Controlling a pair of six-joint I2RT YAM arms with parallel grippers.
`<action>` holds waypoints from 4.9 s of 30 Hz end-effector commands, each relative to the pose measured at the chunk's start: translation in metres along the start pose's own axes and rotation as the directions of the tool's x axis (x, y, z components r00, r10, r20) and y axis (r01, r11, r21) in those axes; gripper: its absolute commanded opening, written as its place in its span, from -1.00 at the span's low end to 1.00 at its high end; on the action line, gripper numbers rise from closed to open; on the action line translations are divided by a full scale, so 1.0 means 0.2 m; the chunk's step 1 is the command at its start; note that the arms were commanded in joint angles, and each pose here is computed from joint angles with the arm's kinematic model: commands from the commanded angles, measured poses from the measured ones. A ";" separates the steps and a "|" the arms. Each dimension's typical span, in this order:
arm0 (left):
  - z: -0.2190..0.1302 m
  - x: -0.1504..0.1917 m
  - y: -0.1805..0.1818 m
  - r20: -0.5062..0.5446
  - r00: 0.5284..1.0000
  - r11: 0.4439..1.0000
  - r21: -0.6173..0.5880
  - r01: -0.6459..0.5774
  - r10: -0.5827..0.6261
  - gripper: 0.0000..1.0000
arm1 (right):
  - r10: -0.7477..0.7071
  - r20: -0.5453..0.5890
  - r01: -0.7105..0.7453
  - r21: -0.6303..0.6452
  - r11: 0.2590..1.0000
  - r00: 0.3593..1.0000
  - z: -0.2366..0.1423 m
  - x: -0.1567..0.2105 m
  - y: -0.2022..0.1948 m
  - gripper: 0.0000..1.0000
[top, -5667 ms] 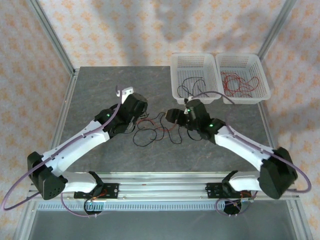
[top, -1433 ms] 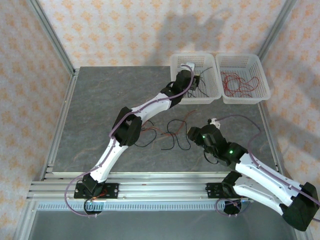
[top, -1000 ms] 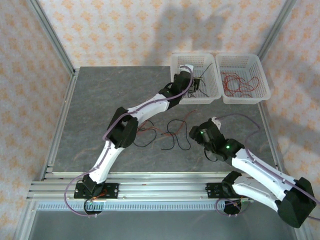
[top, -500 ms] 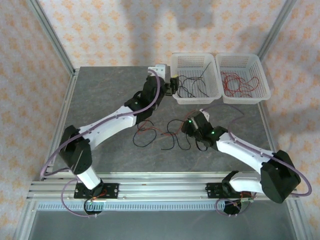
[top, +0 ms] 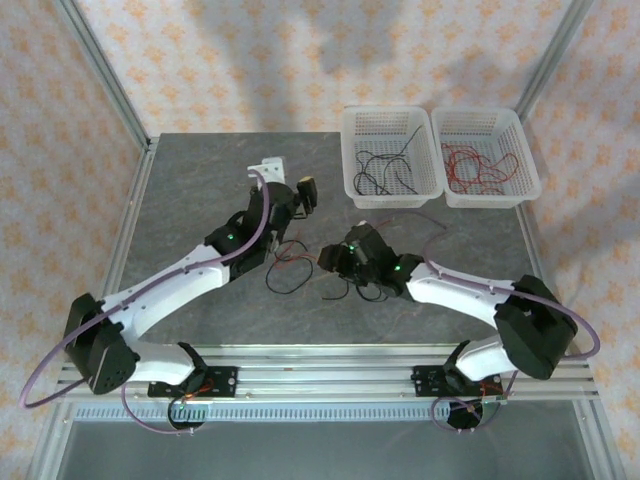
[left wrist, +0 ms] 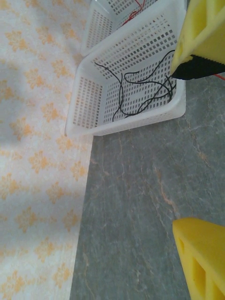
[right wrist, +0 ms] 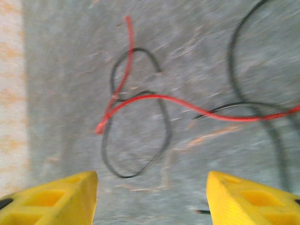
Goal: Untangle the cables
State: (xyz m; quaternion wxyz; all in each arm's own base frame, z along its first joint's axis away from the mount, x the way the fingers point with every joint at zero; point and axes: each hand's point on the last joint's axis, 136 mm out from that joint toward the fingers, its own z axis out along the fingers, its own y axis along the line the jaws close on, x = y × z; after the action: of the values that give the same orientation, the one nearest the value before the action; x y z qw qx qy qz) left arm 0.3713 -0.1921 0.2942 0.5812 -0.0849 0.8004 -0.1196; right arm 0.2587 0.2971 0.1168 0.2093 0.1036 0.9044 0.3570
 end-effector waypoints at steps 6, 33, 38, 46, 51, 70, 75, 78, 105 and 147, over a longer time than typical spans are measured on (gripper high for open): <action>-0.10 0.05 0.22 -0.023 0.998 0.994 -0.098 0.056 -0.059 0.56 | 0.217 0.003 -0.212 -0.196 0.957 0.976 0.07 -0.03 0.31 0.36; -0.31 0.40 0.58 -0.161 0.973 0.966 -0.226 0.126 -0.164 0.56 | 0.331 0.034 -0.328 -0.070 0.942 0.943 0.55 -0.04 0.22 -0.56; -0.34 0.57 0.66 -0.216 0.954 0.956 -0.250 0.153 -0.209 0.56 | 0.304 0.078 -0.301 -0.047 0.952 0.949 0.54 -0.08 0.21 -1.00; -0.33 0.96 0.71 -0.359 0.881 0.939 -0.264 0.221 -0.308 0.56 | 0.268 0.136 -0.257 -0.095 0.962 0.954 0.41 -0.17 0.31 -1.00; -0.32 1.06 0.71 -0.391 0.863 0.938 -0.258 0.231 -0.320 0.53 | 0.264 0.203 -0.233 -0.164 0.959 0.943 0.24 -0.27 0.42 -1.00; -0.18 1.03 0.46 -0.353 0.905 0.970 -0.033 0.242 -0.238 0.52 | 0.478 0.288 -0.266 -0.548 0.793 0.830 -0.41 -0.55 0.82 -1.00; -0.16 0.98 0.32 -0.330 0.929 0.979 0.059 0.197 -0.167 0.52 | 0.519 0.289 -0.260 -0.615 0.745 0.805 -0.53 -0.60 0.90 -1.00; -0.15 0.97 0.27 -0.321 0.935 0.978 0.089 0.190 -0.153 0.52 | 0.538 0.292 -0.249 -0.649 0.719 0.791 -0.60 -0.63 0.94 -1.00; -0.18 1.02 0.36 -0.340 0.924 0.984 -0.022 0.175 -0.172 0.51 | 0.350 0.820 0.165 -0.462 0.871 0.453 -1.62 -1.41 1.13 -1.00; -0.30 1.01 0.51 -0.415 0.880 0.960 -0.244 0.138 -0.233 0.50 | 0.273 0.750 -0.510 0.098 0.855 0.603 -0.57 -2.46 -1.14 -1.00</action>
State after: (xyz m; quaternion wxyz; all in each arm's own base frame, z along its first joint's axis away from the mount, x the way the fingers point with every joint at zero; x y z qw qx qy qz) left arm 0.2554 -0.1529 0.1021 0.3713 -0.1848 0.8991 -0.1401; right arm 0.6458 -0.0882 0.2326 0.4889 0.4378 0.7241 0.2118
